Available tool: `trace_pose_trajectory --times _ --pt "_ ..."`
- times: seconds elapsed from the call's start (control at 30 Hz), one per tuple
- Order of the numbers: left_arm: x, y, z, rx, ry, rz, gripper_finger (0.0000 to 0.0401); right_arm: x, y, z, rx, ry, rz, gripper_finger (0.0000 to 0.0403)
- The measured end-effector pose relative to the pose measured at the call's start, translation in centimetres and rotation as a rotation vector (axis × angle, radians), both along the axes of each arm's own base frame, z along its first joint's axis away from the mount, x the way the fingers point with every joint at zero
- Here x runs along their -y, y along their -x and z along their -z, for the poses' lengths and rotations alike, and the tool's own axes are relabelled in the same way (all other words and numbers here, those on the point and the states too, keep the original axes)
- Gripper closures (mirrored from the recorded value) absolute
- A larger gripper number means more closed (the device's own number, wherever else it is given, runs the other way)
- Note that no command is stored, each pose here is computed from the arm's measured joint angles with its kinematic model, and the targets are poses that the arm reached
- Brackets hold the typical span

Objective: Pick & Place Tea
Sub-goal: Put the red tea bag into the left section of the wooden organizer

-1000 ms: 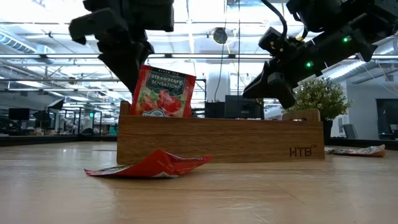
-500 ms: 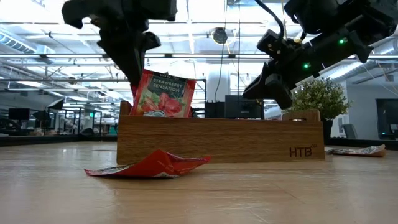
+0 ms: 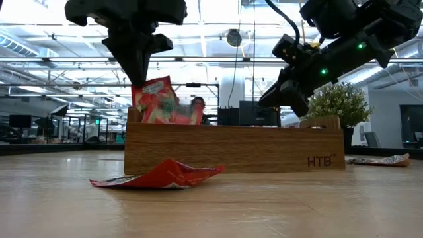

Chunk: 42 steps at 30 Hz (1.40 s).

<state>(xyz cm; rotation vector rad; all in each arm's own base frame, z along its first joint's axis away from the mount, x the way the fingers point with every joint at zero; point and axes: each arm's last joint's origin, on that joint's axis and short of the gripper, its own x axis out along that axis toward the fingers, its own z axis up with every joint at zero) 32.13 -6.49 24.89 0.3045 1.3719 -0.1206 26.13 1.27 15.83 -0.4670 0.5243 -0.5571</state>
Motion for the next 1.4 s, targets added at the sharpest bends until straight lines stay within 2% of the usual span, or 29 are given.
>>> trace_pose_trajectory --times 0.27,0.57,0.73,1.07,1.4 --pt "0.1 -0.3 0.0 0.019 0.032 0.084 0.04 0.4 -0.1 -0.1 0.021 -0.01 0.019 0.0332" --pt "0.4 -0.9 0.3 0.038 0.095 0.116 0.04 0.5 -0.1 -0.1 0.025 -0.016 0.026 0.0332" --pt "0.5 -1.2 0.9 -0.008 0.116 0.102 0.0401 0.5 -0.1 -0.1 0.022 -0.015 0.026 0.0332" --pt "0.6 -2.3 0.2 -0.048 0.132 0.082 0.0401 0.6 0.0 0.0 0.009 -0.014 0.026 0.0332" --pt "0.7 -3.6 3.3 -0.139 0.183 0.078 0.04 0.6 0.0 0.1 0.001 -0.013 0.026 0.0332"
